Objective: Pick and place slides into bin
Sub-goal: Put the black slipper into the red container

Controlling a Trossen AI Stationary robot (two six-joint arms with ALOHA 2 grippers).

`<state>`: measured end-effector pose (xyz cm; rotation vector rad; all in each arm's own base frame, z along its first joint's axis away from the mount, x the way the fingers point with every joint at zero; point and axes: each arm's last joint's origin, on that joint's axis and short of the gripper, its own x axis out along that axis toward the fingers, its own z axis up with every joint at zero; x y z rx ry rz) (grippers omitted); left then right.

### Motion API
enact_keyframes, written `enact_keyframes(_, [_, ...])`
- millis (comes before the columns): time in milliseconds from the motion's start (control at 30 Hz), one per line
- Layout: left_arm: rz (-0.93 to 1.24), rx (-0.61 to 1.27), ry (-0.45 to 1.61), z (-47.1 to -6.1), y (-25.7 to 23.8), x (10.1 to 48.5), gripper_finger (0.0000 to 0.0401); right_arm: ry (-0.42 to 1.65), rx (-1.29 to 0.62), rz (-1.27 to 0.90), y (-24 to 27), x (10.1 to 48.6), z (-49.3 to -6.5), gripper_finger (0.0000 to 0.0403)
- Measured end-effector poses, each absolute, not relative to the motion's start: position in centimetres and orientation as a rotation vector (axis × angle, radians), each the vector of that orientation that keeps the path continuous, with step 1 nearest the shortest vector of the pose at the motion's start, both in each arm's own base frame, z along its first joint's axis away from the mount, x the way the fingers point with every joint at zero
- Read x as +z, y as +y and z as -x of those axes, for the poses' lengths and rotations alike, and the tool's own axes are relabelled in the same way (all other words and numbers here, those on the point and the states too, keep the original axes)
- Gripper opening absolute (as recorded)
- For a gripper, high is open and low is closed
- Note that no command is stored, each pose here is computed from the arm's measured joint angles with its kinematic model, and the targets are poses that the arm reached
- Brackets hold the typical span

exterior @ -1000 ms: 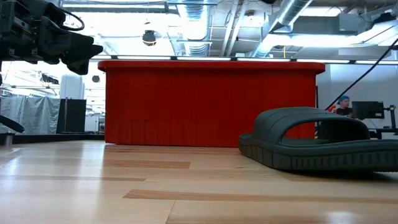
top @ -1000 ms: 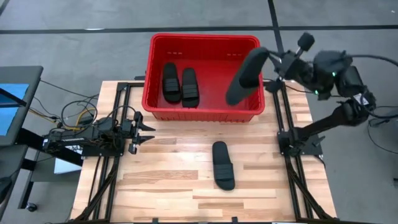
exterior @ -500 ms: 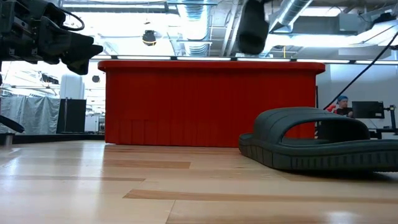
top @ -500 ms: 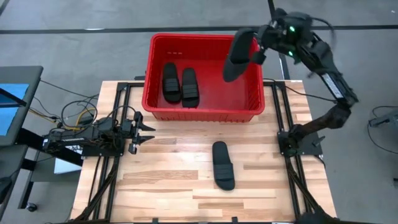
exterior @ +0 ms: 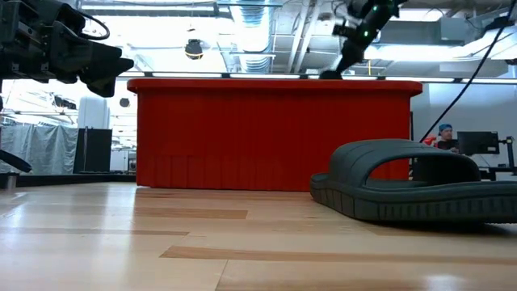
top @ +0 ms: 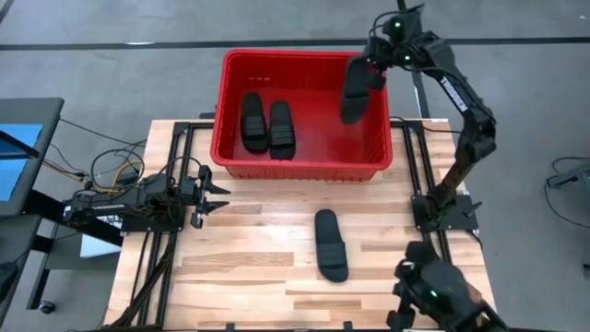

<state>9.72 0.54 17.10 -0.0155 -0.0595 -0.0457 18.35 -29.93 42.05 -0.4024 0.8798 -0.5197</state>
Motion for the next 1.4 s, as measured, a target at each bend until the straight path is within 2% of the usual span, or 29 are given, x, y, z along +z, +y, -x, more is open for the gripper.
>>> enact_keyframes(400, [0.015,-0.045,-0.059,-9.7,0.5,17.1,0.0139,1.070,-0.344,0.278,-31.8,37.2,-19.3,0.0000])
enact_keyframes(733, [0.016,-0.045,-0.059,-9.7,0.5,17.1,0.0139,1.062,-0.285,0.175,-31.2,36.7,-19.2,0.0000])
enact_keyframes(1233, [0.016,-0.045,-0.059,-9.7,0.5,17.1,0.0139,1.082,-0.304,0.020,-30.5,36.3,-19.4,0.0000])
enact_keyframes(1400, [0.015,-0.045,-0.059,-9.7,0.5,17.1,0.0139,1.106,-0.274,0.003,-30.2,35.0,-19.9,0.0000])
